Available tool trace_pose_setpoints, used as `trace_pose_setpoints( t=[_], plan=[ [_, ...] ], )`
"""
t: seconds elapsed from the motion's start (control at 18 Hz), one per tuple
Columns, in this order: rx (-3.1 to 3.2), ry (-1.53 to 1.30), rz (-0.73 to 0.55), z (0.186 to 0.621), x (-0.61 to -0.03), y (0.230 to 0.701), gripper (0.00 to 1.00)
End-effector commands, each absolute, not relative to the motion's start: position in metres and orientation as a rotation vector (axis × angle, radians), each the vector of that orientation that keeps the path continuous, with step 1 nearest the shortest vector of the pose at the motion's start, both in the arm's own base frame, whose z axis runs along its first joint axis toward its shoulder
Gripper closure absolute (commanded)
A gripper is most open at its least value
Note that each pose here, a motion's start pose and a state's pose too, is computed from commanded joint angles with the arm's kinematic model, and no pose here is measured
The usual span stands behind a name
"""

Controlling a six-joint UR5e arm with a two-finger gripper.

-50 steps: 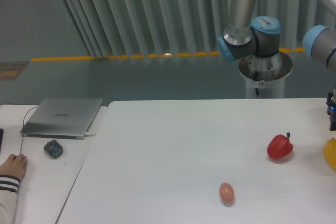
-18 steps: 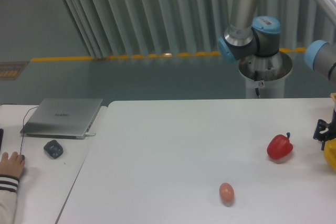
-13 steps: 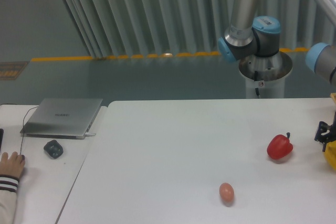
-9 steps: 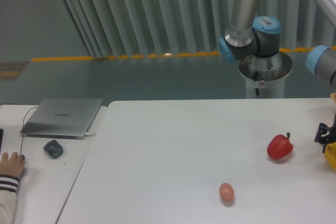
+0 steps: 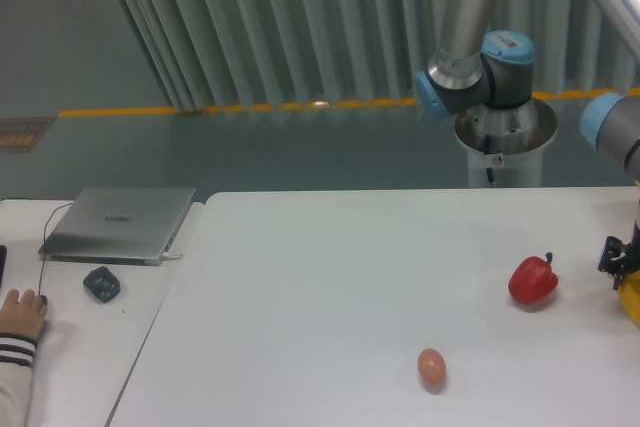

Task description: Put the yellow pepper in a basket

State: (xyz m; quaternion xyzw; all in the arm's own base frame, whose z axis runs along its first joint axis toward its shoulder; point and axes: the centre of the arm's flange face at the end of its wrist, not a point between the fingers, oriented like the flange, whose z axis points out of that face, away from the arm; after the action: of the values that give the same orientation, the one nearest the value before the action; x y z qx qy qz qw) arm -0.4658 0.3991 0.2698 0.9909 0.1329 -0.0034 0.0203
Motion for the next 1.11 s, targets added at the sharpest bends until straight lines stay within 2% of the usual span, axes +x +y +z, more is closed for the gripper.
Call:
trace_pose_setpoints(
  t=[0.5, 0.83, 1.11],
  plan=[
    [3.093, 0.396, -0.024, 0.279, -0.462, 0.405, 0.38],
    [3.136, 0.305, -0.091, 0.317, -0.429, 0.429, 0.38],
    [3.184, 0.283, -0.156, 0.354, -0.424, 0.424, 0.38]
  ],
)
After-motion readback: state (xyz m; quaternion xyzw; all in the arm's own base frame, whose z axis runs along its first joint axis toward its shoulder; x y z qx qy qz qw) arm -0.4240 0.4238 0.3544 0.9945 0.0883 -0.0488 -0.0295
